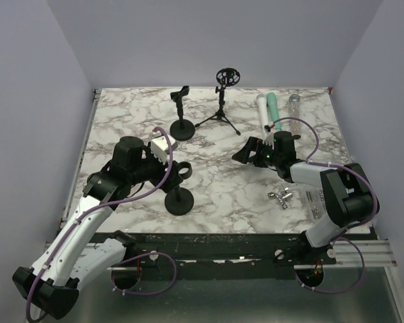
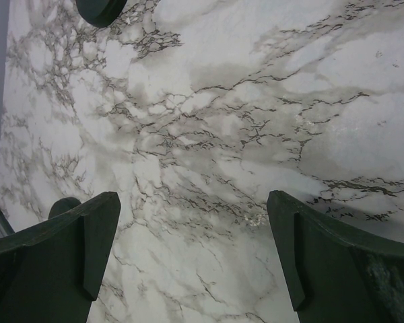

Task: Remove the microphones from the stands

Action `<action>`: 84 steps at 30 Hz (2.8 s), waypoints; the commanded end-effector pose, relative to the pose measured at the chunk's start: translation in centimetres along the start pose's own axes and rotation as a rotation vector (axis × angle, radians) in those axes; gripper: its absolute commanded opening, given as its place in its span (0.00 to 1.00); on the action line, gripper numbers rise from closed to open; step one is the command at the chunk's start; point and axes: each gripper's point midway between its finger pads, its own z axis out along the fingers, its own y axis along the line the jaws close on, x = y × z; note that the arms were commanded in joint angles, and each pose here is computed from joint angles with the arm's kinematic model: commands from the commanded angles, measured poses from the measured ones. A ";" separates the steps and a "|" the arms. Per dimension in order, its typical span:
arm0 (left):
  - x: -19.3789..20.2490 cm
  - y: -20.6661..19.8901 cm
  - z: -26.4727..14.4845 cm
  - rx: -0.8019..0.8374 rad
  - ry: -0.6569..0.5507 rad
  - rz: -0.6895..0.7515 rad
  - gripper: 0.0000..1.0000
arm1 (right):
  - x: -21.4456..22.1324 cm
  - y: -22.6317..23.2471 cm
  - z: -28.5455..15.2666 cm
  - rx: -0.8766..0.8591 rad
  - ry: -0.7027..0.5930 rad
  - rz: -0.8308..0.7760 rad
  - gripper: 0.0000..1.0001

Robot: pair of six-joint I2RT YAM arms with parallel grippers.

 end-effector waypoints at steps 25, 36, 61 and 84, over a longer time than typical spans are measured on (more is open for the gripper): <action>-5.8 8.7 -3.2 -0.546 -0.290 -0.105 0.00 | 0.6 -0.9 0.2 0.038 0.012 0.011 1.00; -10.6 16.7 -2.4 -0.820 -0.307 -0.146 0.00 | 0.6 -0.9 0.2 0.036 0.015 0.015 1.00; -19.5 34.4 5.6 -0.915 -0.354 -0.263 0.00 | 1.0 -1.6 0.6 0.051 0.016 0.009 1.00; -18.4 32.2 2.1 -0.862 -0.367 -0.461 0.98 | 1.3 -2.2 1.0 0.068 0.027 0.007 1.00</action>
